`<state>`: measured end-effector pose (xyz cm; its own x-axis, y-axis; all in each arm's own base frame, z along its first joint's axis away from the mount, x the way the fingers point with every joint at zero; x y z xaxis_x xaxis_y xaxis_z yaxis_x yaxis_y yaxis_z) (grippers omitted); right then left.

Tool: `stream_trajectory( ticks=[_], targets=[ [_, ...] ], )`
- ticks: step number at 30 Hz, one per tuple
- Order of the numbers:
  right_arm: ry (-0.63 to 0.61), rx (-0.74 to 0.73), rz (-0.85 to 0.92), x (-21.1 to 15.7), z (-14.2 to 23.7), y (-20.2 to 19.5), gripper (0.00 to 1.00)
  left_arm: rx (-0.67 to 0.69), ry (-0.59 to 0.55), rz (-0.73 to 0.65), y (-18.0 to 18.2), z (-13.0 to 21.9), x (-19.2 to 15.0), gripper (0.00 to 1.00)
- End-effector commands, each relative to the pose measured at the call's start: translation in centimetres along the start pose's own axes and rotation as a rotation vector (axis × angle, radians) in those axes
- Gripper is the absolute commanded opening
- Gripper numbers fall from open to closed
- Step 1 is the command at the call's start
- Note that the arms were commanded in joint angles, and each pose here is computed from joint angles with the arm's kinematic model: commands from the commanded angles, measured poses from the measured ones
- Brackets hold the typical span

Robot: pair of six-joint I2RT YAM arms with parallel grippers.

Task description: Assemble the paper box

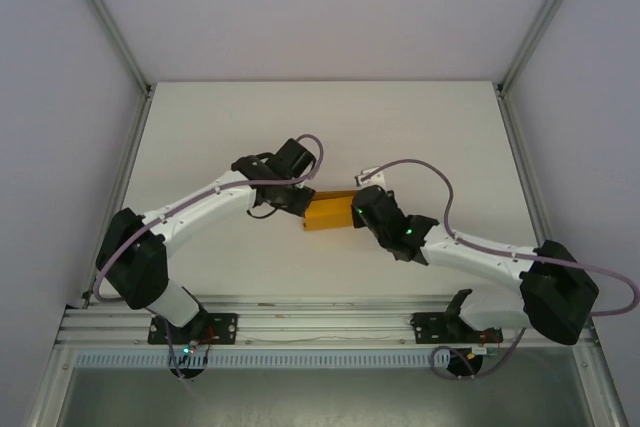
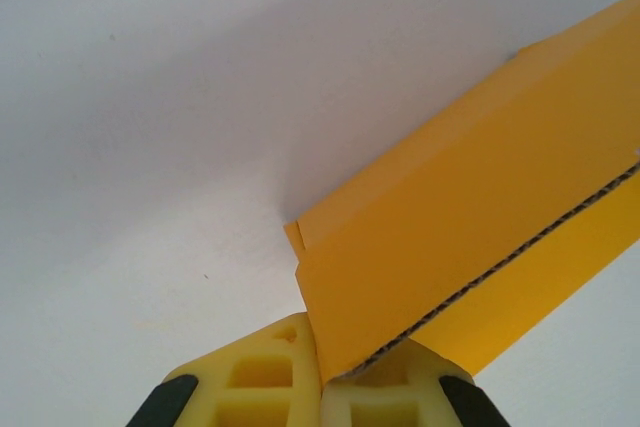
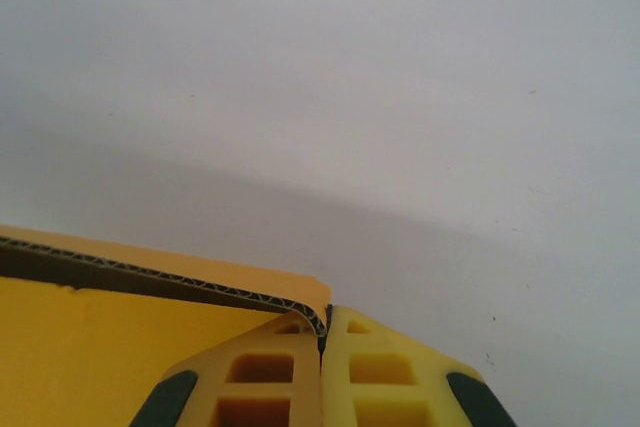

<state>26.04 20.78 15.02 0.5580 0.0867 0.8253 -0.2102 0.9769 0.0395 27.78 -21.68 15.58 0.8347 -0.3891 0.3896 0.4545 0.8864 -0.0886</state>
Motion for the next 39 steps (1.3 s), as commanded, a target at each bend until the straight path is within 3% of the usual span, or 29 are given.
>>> stream_trajectory(
  ticks=[1,10,11,13,28,39],
  targets=[
    [0.079,-0.126,0.061,-2.8,-0.3,-1.0,0.0,-0.079,0.048,0.117,-1.3,0.6,0.2,0.02],
    [0.085,-0.145,0.017,-3.3,-0.4,0.1,0.0,-0.184,0.033,0.339,-0.9,1.2,1.0,0.02],
    [0.086,-0.141,0.005,-3.4,-0.4,0.2,0.0,-0.173,0.039,0.341,-0.7,1.3,0.9,0.02],
    [0.092,-0.135,-0.01,-3.7,-0.4,0.2,0.0,-0.168,0.044,0.339,-0.6,1.0,0.8,0.14],
    [0.122,-0.137,0.0,-4.4,-0.5,0.1,0.0,-0.101,0.049,0.329,0.3,1.4,0.2,0.28],
    [0.138,-0.136,0.008,-4.8,-0.5,0.1,0.0,-0.042,0.046,0.312,1.0,2.4,0.7,0.26]
  ],
)
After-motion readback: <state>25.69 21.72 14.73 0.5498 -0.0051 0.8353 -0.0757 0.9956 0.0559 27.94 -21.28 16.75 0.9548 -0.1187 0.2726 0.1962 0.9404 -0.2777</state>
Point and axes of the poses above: each hand's point on the last joint's axis, 136 mm out from that joint toward the fingers, its own z axis back along the fingers, its own y axis along the line the jaws close on, x = y × z, the point moved 3 cm from there along z, back along the fingers, and after that the axes turned 5 degrees about -z, right-handed, at the moved point
